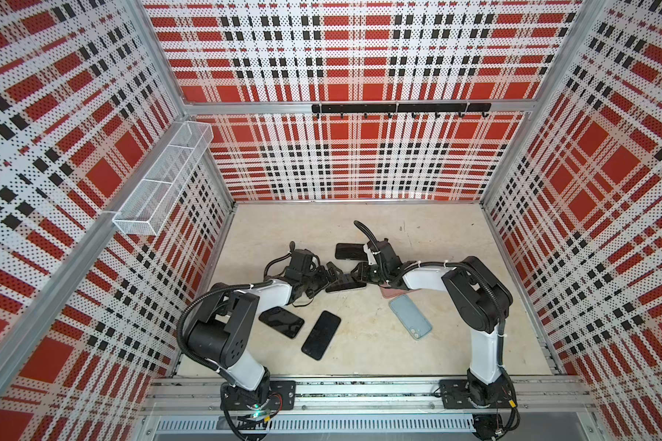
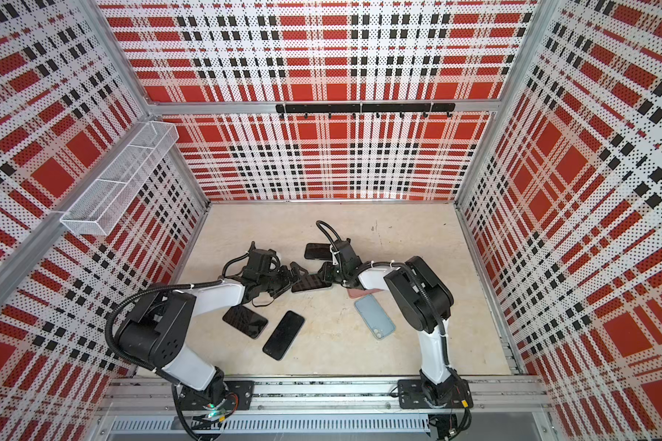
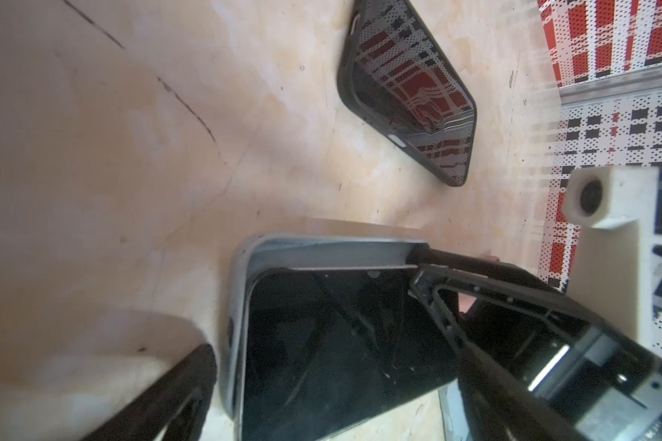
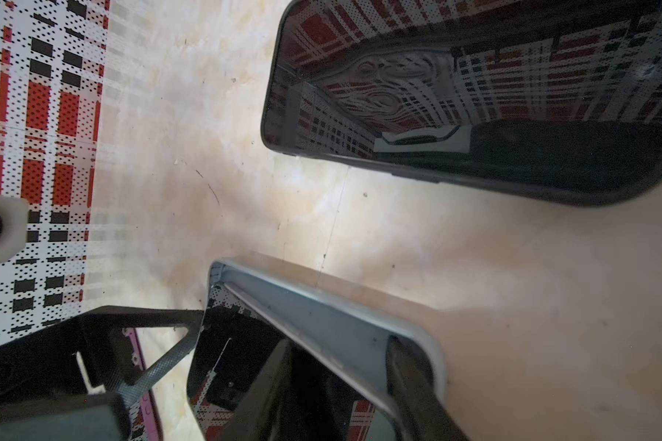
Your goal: Put the phone into the phone case
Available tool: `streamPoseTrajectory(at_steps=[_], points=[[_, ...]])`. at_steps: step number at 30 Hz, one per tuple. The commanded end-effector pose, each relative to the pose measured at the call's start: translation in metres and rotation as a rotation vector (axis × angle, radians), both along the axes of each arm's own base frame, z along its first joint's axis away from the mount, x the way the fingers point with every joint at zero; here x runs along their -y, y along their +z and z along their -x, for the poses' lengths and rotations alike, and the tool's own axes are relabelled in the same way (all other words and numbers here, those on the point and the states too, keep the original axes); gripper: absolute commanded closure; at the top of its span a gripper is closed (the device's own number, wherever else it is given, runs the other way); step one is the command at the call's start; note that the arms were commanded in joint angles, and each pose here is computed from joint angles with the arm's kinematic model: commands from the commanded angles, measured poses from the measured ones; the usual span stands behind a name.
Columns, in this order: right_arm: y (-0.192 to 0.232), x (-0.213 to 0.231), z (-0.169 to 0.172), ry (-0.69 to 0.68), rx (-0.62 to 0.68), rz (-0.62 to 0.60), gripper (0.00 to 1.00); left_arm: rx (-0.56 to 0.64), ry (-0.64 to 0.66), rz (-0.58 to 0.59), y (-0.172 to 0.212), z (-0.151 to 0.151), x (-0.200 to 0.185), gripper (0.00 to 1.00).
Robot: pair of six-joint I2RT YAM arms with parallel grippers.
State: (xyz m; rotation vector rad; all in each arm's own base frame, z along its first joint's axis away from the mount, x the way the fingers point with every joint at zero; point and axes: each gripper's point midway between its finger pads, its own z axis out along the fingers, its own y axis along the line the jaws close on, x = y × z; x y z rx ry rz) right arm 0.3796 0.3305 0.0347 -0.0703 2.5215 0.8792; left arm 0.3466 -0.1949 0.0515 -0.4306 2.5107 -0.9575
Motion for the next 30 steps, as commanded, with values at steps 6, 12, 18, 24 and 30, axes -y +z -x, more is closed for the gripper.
streamPoseTrajectory(at_steps=[6,12,18,24,30], points=[[0.051,-0.017,0.001,0.072,0.086,-0.119,0.46,0.037,0.012,-0.007,0.016,-0.011,-0.001,0.0],[0.072,-0.028,0.014,0.127,0.082,-0.234,0.43,0.032,0.01,-0.009,0.015,-0.011,0.0,0.01],[0.083,-0.028,0.02,0.133,0.092,-0.281,0.51,0.036,0.011,-0.009,0.017,-0.014,0.0,0.0],[0.087,-0.03,0.02,0.132,0.096,-0.309,0.73,0.04,0.011,-0.009,0.02,-0.015,0.003,0.0],[0.086,-0.031,0.021,0.133,0.088,-0.324,0.91,0.043,0.011,-0.008,0.022,-0.015,0.004,0.01]])
